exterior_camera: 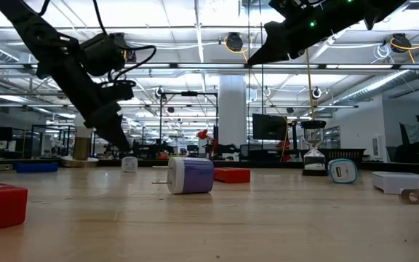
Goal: Pick & Place Office items
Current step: Put the green white charger adapter into the black bin
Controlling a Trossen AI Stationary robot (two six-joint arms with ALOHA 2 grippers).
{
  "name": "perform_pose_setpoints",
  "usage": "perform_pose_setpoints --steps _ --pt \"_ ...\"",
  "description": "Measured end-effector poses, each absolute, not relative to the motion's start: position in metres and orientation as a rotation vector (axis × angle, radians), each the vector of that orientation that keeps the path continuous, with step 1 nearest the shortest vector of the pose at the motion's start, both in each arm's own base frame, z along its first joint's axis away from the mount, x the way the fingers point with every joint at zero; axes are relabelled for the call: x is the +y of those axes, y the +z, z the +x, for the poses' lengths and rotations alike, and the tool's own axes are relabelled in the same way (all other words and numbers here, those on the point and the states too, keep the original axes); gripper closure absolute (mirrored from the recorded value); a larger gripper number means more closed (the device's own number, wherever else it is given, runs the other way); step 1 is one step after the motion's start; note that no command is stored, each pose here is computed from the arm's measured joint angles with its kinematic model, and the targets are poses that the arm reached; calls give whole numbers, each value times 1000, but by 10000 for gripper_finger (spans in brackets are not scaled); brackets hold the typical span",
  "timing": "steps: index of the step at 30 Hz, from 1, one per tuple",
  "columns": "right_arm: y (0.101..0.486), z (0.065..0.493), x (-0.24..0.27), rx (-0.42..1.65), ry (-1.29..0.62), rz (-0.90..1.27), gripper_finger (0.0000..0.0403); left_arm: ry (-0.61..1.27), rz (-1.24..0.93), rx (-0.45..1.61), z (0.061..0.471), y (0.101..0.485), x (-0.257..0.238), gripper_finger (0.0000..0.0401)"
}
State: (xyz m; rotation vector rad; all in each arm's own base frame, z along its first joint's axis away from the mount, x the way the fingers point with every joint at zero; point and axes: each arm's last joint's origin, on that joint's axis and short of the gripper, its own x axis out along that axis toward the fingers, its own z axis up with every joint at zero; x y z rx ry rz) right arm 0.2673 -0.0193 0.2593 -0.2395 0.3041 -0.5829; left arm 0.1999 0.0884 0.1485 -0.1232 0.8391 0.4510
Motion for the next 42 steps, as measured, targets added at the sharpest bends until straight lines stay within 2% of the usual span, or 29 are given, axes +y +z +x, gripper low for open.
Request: perform_pose_setpoints --steps 4,9,20,23,27,33,36,39,42 --pt "259 267 -19 304 -582 -239 403 443 -129 879 200 141 92 153" --pt "259 267 -19 304 -578 -239 403 269 -181 877 204 132 93 158" --pt "259 268 -18 302 -527 -237 403 56 -230 801 215 135 75 236" --pt "259 268 -18 302 -526 -237 403 75 -189 791 220 137 66 247" --pt "259 268 -18 302 -527 -237 403 134 -68 784 225 144 57 223" --pt "259 268 -18 302 -526 -237 403 149 -17 746 238 157 54 136" --pt "259 268 -18 303 -525 -240 403 137 12 806 239 150 54 106" --pt "259 268 -17 302 -504 -238 403 124 33 864 240 139 54 98" --pt "259 268 -17 301 -502 -238 403 113 37 912 242 127 55 110"
